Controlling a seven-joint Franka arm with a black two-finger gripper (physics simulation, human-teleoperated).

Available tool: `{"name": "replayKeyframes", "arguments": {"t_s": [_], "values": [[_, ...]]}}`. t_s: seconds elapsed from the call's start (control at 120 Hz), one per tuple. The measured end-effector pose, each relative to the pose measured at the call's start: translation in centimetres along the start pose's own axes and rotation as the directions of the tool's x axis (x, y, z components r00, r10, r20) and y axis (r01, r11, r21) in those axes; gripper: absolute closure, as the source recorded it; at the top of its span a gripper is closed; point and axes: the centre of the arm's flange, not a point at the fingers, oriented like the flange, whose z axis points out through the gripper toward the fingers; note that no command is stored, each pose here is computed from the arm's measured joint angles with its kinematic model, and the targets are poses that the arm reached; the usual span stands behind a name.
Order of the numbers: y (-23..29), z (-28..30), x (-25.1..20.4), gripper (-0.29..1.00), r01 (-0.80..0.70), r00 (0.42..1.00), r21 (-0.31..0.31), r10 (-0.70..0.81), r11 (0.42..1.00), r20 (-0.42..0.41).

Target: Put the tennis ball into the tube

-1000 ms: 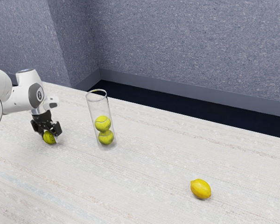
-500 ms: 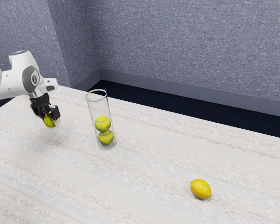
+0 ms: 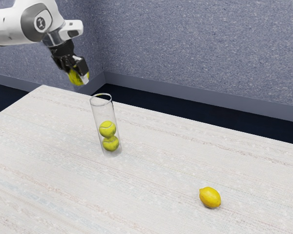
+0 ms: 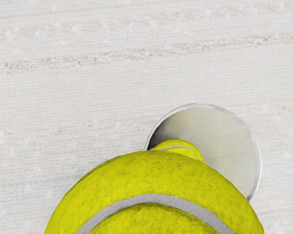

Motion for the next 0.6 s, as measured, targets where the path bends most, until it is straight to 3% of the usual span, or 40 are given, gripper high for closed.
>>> {"name": "replayKeyframes", "arguments": {"t_s": [0.308,0.6], "values": [[2.5,3.6,0.9,0.32,0.104,0.989,-0.027,-0.1,0.994,0.11],[3.1,6.0,3.7,0.31,0.168,0.978,-0.01,-0.165,0.986,0.127]]}}
